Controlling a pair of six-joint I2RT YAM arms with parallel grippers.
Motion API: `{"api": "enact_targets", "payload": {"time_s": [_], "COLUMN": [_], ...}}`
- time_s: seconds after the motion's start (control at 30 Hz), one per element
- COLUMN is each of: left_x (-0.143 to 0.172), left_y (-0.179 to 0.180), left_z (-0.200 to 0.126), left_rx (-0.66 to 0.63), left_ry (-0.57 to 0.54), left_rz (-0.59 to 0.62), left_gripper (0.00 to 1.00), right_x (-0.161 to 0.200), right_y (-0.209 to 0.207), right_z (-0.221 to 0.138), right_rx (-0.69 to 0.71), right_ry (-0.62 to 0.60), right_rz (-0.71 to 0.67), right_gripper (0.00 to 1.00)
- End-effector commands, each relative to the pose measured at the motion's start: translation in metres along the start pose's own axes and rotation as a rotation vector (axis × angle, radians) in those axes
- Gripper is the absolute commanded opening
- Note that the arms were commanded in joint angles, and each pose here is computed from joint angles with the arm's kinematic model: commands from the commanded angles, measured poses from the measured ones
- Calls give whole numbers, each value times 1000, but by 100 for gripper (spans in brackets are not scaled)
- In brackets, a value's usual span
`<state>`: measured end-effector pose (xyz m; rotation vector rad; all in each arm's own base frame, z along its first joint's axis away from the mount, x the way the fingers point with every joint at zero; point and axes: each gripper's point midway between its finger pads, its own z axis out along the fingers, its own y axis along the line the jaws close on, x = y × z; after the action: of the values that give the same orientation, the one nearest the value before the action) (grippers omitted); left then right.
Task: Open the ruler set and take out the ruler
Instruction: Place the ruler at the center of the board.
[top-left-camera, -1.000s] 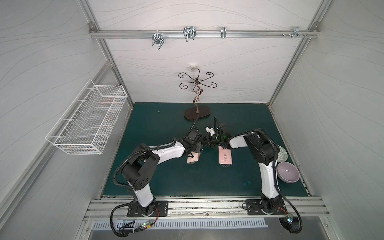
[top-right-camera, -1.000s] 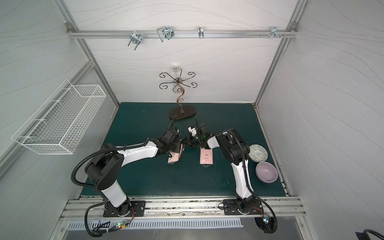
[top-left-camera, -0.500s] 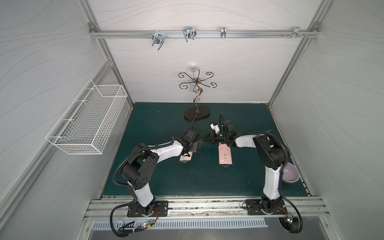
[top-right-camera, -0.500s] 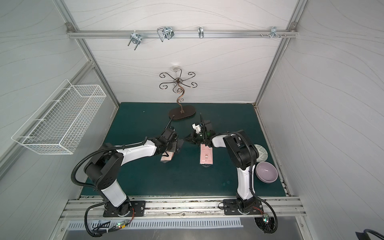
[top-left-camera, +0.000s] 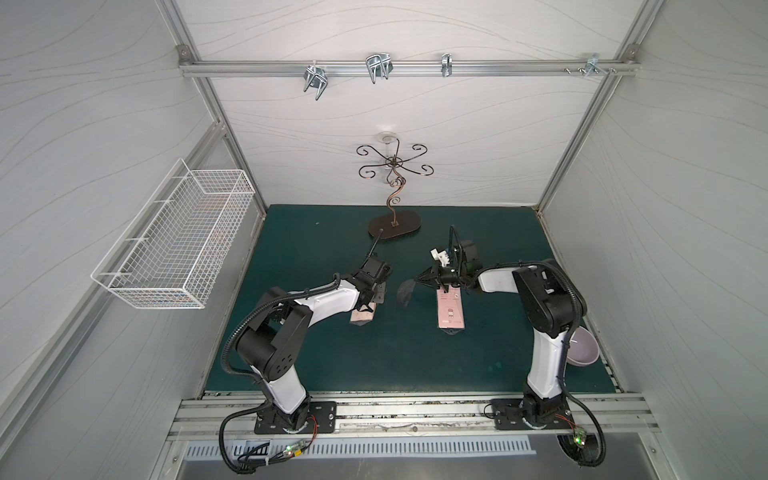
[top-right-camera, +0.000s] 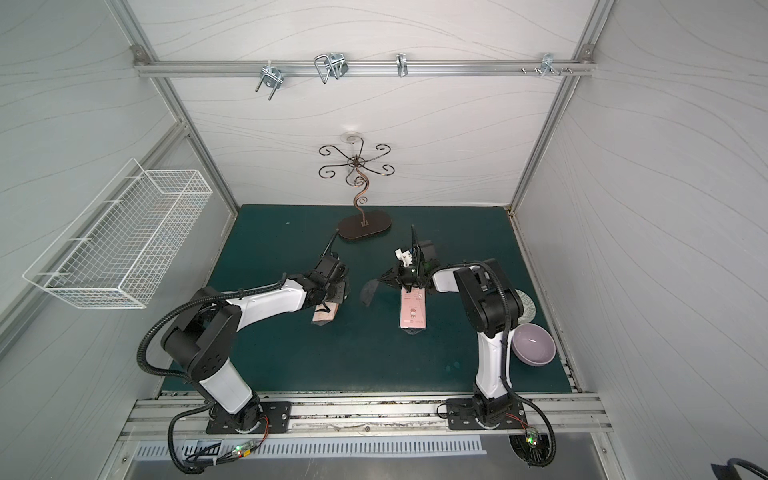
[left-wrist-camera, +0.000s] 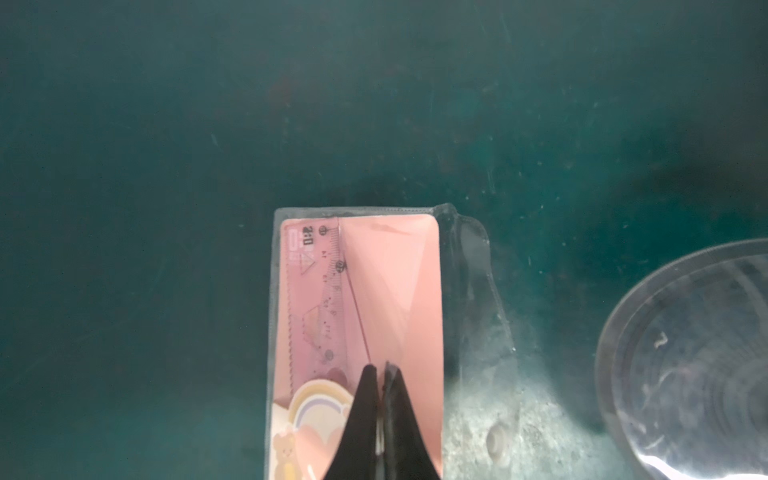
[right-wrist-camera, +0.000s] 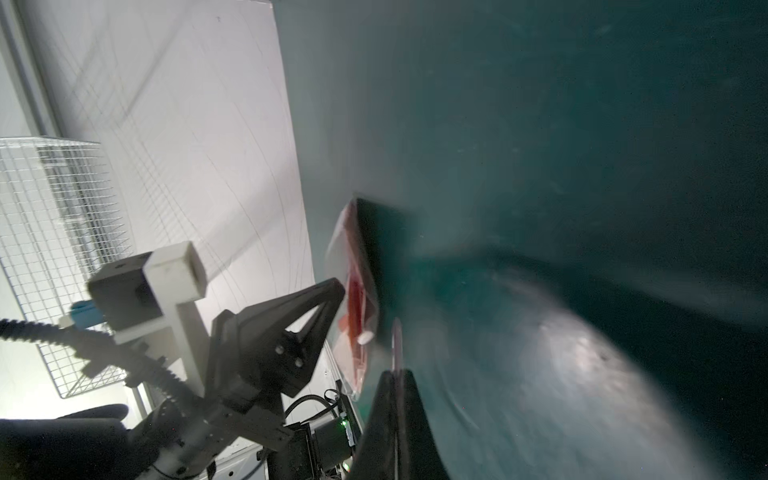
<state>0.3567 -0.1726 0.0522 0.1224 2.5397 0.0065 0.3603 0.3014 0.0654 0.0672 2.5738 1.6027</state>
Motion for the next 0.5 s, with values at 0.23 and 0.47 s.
{"api": "enact_targets", "payload": {"time_s": [0.23,0.47], "left_x": [-18,-17], "left_y": [-2,-3], "left_z": [-14,-15], "left_rx": [32,41], "left_ry": [-75,-81], "left_rz": [-17,-22], "left_gripper": [0,0], "right_x": [-23,-22], "right_y": [-22,-32], "right_z": [10,23], "right_rx": [128,229], "right_ry": [39,113], "right_rz": [-83,-149], "right_gripper": [0,4]}}
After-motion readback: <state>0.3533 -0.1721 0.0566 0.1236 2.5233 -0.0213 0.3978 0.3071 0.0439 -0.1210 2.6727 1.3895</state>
